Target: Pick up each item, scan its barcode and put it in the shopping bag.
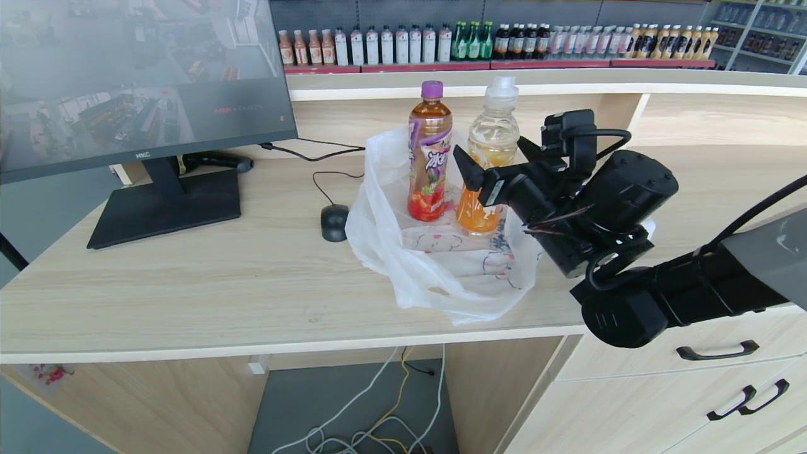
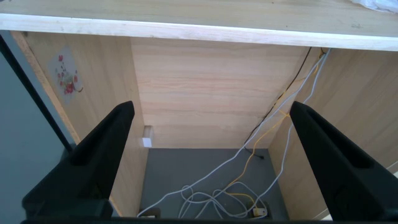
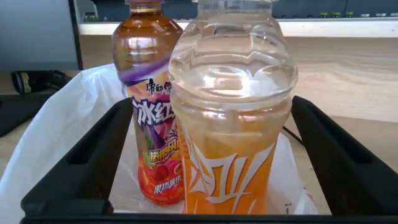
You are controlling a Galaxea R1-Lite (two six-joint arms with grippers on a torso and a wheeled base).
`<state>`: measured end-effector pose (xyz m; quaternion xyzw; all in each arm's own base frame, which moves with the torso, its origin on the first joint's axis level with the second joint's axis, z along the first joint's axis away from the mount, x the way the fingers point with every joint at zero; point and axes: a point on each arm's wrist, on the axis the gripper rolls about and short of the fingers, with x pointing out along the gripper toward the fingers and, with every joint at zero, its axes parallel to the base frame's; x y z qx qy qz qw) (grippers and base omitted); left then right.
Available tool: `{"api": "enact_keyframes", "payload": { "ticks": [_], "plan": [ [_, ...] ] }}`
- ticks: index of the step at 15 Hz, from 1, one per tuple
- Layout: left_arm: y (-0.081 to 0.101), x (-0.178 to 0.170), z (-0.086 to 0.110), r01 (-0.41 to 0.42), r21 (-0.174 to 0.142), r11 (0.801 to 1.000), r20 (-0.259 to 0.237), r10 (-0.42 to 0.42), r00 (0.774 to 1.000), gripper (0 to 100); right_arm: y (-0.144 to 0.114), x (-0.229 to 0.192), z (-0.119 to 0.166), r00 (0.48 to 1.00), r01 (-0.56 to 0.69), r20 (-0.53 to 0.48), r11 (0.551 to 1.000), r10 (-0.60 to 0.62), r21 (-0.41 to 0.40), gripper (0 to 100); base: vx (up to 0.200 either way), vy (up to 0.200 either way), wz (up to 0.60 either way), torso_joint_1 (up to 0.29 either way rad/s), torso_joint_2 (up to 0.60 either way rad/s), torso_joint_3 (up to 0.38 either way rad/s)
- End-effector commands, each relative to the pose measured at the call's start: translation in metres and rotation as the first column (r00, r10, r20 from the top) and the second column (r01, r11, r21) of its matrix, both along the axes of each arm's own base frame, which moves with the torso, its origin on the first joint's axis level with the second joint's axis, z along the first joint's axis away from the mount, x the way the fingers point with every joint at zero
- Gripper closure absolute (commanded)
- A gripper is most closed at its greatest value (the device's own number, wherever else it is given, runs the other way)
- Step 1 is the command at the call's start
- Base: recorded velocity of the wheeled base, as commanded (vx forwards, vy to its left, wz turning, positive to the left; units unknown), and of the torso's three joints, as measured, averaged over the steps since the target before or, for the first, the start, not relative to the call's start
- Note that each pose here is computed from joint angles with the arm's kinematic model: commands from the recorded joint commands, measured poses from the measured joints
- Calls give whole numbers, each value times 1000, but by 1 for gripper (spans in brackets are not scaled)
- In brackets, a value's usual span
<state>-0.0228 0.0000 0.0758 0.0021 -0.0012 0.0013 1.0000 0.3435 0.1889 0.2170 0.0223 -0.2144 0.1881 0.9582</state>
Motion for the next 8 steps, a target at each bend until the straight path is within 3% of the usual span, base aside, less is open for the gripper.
{"api": "enact_keyframes", "payload": {
  "ticks": [1,4,8],
  "plan": [
    [0,0,0,1,0,1000,1,-1,1000,0,-12,-24,30,998,-5,59,999,3,33,0,0,0,0,0,0,0],
    [0,0,0,-1,0,1000,-1,1,1000,0,-41,-76,36,999,-3,33,1000,3,24,0,0,0,0,0,0,0],
    [0,0,0,-1,0,1000,1,1,1000,0,-84,-147,10,999,-5,-43,1000,6,17,0,0,0,0,0,0,0]
  ]
}}
